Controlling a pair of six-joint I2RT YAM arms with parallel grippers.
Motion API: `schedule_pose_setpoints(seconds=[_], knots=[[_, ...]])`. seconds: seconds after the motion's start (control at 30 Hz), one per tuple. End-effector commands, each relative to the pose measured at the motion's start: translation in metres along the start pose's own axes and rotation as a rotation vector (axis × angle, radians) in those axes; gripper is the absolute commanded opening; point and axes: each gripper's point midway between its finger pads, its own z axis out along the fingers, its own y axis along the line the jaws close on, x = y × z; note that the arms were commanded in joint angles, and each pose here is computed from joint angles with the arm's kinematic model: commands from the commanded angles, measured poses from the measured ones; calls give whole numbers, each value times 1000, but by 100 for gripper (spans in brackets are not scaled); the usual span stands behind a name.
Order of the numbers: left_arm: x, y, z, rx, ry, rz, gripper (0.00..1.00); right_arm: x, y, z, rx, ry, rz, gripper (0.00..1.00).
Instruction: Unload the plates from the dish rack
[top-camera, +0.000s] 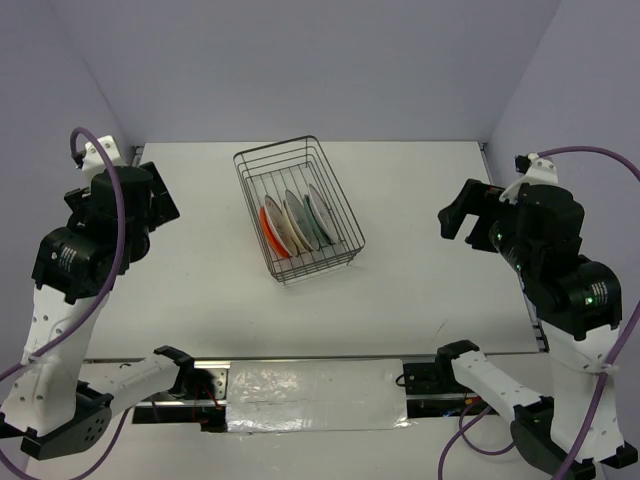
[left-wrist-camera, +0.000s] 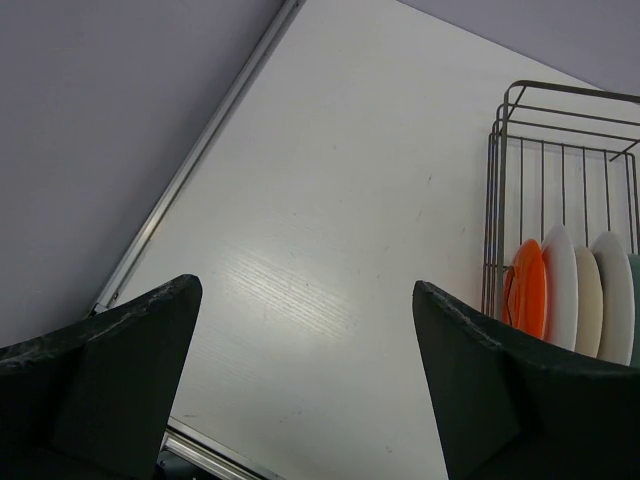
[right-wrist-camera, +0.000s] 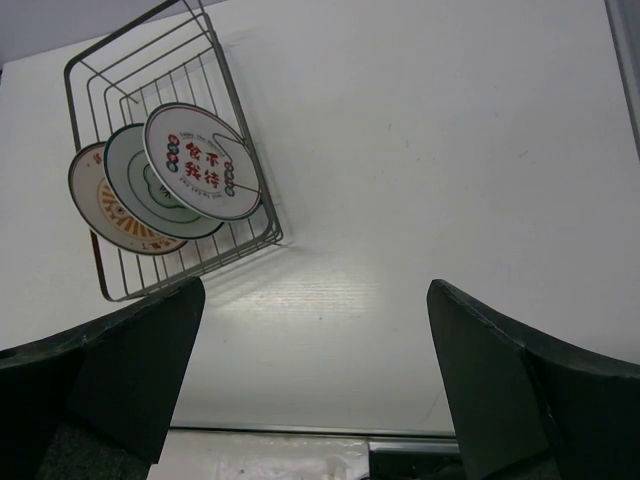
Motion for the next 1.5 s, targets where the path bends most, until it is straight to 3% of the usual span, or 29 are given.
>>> schedule_pose_setpoints(seconds=[0.0, 0.1, 0.2, 0.23, 0.3, 0.37, 0.4, 0.53, 0.7, 0.9, 1.03, 1.17, 1.47], knots=[[-3, 2, -2, 3, -21, -17, 100, -7, 6, 4, -28, -26, -1, 100], [1, 3, -2, -3, -12, -14, 100, -9, 13, 8, -74, -49, -29, 100], [16, -1, 4, 2, 33, -4, 100, 4, 50, 26, -276, -6, -31, 100], [30, -4, 10, 4, 67, 13, 99, 19, 64, 46, -322, 71, -38, 100], [51, -11, 13, 27, 130, 8, 99, 19, 93, 66, -398, 74, -98, 100], [70, -13, 17, 36, 178, 18, 99, 25, 113, 108, -357, 89, -224, 99], [75, -17, 16, 57, 195, 8, 100, 33, 122, 138, -339, 141, -258, 96], [81, -25, 12, 126, 218, 14, 100, 57, 148, 200, -308, 247, -382, 66], [88, -19, 10, 111, 256, 54, 100, 103, 185, 247, -348, 364, -458, 58], [100, -6, 9, 70, 278, 82, 99, 127, 205, 251, -318, 374, -451, 57], [107, -2, 9, 60, 291, 92, 100, 107, 200, 248, -267, 265, -388, 58], [116, 1, 11, 56, 307, 103, 99, 93, 212, 229, -330, 199, -364, 58], [121, 2, 13, 52, 312, 120, 100, 145, 221, 252, -301, 351, -427, 56]])
